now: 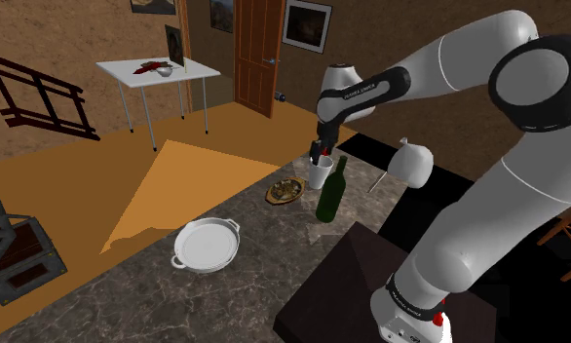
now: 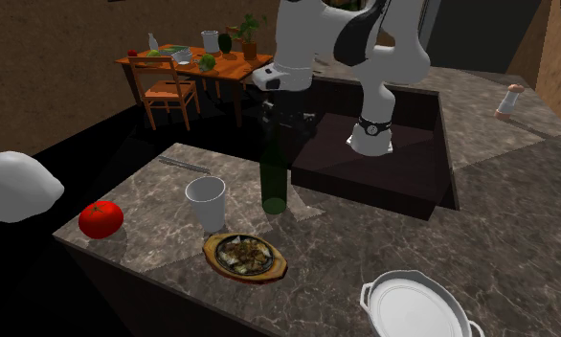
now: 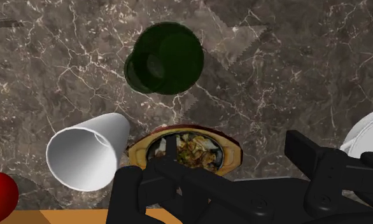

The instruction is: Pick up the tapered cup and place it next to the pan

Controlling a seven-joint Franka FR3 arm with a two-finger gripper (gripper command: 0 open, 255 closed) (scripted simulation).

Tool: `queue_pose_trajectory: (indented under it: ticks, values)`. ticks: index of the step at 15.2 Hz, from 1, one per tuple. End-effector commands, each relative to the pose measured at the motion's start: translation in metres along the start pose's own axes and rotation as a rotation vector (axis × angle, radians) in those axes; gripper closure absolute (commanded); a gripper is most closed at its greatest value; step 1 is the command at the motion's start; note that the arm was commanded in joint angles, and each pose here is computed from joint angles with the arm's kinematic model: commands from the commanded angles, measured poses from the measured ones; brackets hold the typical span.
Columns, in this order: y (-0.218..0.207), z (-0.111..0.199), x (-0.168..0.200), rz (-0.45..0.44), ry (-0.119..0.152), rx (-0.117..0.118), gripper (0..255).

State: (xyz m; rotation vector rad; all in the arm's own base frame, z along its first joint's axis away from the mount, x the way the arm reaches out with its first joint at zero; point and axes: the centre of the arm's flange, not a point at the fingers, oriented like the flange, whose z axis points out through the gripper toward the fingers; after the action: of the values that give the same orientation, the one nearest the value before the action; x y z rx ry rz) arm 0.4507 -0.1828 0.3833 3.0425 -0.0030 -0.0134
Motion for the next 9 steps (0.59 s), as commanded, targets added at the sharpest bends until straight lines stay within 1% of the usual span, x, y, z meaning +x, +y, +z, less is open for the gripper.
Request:
queue_pose_trajectory:
  ticks: [1, 9]
  values:
    - [0.016, 0.019, 0.009, -0.001, -0.001, -0.008, 0]
    - [0.074, 0.091, 0.056, -0.002, -0.006, -0.033, 0]
